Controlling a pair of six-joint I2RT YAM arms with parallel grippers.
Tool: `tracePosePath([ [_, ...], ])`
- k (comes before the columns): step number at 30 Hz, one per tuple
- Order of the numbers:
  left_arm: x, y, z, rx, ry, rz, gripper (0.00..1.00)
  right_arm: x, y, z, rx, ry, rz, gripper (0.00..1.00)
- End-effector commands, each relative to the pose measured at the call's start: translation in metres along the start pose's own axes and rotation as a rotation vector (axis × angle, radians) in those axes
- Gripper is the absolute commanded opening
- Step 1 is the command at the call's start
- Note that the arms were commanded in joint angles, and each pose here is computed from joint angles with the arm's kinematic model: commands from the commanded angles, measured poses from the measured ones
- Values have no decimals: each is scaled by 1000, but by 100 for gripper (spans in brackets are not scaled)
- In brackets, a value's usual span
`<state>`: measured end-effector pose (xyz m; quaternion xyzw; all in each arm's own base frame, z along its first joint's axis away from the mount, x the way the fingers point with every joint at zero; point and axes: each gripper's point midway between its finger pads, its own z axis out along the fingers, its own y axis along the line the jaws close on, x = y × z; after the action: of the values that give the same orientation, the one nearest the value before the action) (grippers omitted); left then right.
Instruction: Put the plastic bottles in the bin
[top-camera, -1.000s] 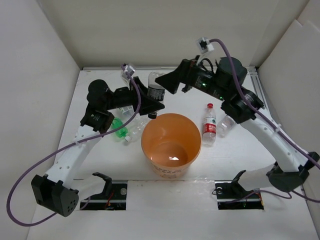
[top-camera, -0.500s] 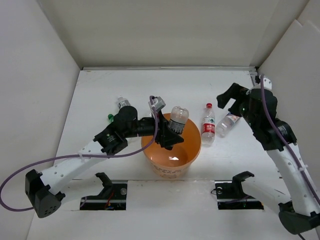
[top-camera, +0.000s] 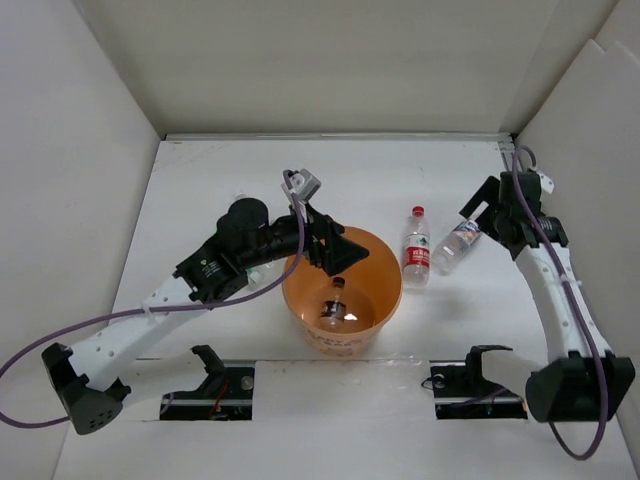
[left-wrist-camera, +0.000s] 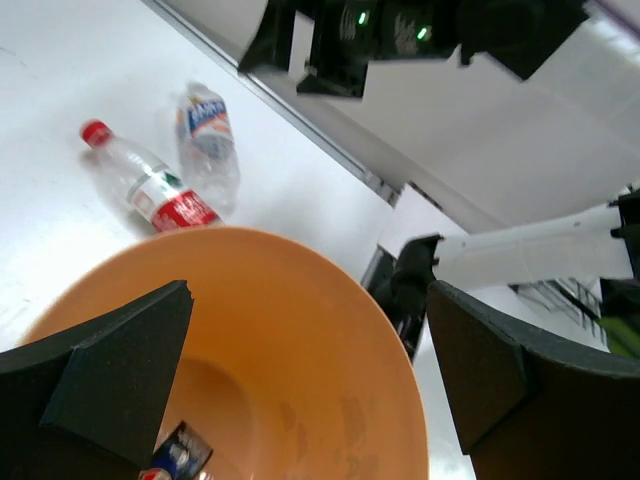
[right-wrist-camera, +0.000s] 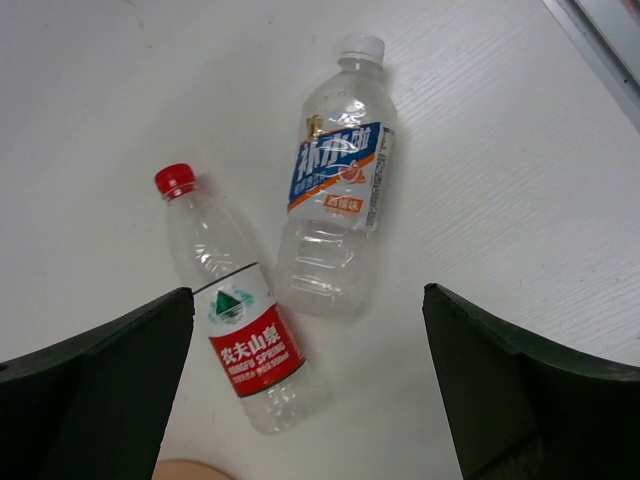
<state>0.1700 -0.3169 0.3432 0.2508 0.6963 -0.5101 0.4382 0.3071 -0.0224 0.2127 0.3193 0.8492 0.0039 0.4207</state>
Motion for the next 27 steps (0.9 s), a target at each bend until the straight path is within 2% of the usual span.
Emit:
tracePosePath([
  [1,-55,-8,-21,-86,-153,47,100,-2,-2,35,25,23,65,100],
  [5,-85,3,-38,-234,-206,55,100,8,-9,79,64,105,87,100],
  [6,-80,12,-34,-282,-165,44,100,12,-10,87,74,121,84,100],
  [7,-101,13,-42,-335,-213,57,100,12,-13,94,91,131,89,100],
  [10,-108,29,-42,-452,-180,55,100,22,-21,120,139,172,87,100],
  [11,-125,21,-46,-451,-211,58,100,27,-22,127,136,196,93,98],
  [14,-136,24,-42,-492,-204,67,100,40,-21,149,142,251,88,97],
  [18,-146,28,-42,-528,-221,67,100,61,-24,175,165,327,68,84],
  [22,-151,31,-42,-552,-236,67,100,65,-32,183,172,336,74,56],
  [23,-150,30,-41,-543,-232,67,100,66,-33,180,173,336,75,35],
  [24,-146,30,-36,-528,-210,75,100,61,-29,180,153,322,79,6],
  [25,-145,28,-31,-510,-198,75,100,54,-33,178,170,298,95,0],
  [27,-142,27,-16,-478,-161,85,100,39,-27,166,153,270,100,0],
])
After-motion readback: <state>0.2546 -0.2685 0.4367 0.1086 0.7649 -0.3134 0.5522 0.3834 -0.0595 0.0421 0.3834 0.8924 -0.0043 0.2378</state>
